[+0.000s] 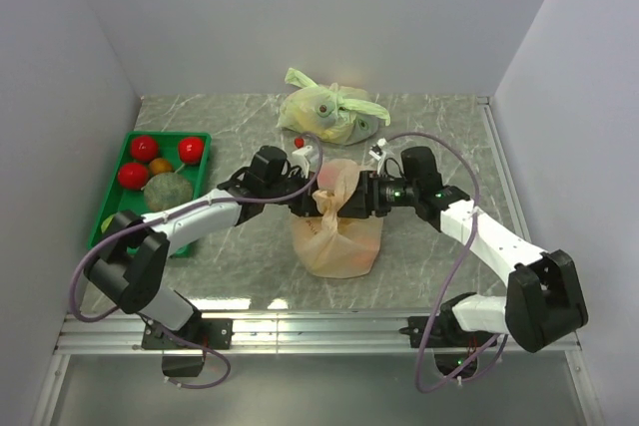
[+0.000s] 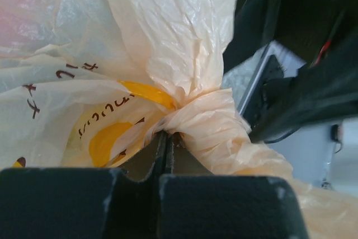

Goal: Place the fake fruits into the plastic bag and tie a complex knot

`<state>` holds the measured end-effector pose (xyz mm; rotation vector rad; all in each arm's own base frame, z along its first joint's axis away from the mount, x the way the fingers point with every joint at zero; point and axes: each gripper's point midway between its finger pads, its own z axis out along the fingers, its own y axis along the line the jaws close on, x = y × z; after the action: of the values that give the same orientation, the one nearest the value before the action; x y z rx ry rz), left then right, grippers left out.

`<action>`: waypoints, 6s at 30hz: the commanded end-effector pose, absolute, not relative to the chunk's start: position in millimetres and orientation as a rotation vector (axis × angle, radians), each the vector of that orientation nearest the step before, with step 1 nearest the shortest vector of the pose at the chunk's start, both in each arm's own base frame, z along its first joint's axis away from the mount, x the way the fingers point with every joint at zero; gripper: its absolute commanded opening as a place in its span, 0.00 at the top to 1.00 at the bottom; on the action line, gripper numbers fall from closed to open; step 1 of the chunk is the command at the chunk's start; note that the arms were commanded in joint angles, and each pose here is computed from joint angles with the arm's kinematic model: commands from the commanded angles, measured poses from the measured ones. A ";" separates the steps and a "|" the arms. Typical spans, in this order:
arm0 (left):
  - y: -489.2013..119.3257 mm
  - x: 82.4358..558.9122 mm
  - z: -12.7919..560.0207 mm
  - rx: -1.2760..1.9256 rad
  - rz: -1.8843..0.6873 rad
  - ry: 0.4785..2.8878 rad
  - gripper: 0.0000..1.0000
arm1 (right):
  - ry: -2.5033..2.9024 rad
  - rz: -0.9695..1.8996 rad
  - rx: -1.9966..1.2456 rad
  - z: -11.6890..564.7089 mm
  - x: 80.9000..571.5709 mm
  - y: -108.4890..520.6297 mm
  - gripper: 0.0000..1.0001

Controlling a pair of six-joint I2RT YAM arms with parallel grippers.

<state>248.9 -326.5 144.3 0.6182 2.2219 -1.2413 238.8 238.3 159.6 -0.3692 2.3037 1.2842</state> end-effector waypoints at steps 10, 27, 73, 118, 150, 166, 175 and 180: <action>-355.7 257.5 172.9 0.453 -1.544 2.067 1.00 | 2.128 1.516 -0.500 187.9 228.3 288.5 0.81; -348.8 249.0 176.0 0.489 -1.612 2.052 1.00 | 2.192 1.329 -0.391 191.5 236.4 216.3 0.57; -342.4 241.1 175.7 0.518 -1.755 2.029 1.00 | 2.168 1.507 -0.480 174.0 239.7 255.5 0.52; -364.0 192.6 177.6 0.844 -1.896 1.916 1.00 | 2.126 1.547 -0.670 202.3 218.9 271.7 0.28; -366.9 190.2 175.1 0.824 -1.923 1.911 1.00 | 2.094 1.584 -0.413 218.7 247.7 262.5 0.77; -372.1 200.1 199.7 0.779 -1.935 1.824 1.00 | 2.163 1.650 -0.427 187.5 215.4 281.0 0.89; -374.7 210.9 206.3 0.714 -1.934 1.818 1.00 | 2.190 1.693 -0.439 188.7 203.3 298.7 0.82; -370.3 213.7 206.9 0.699 -1.931 1.819 1.00 | 2.222 1.577 -0.374 189.0 217.9 261.4 0.61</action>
<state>204.7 -356.6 162.4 0.6180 2.0679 -1.9470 232.0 272.8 187.8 -0.3413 2.1810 1.5804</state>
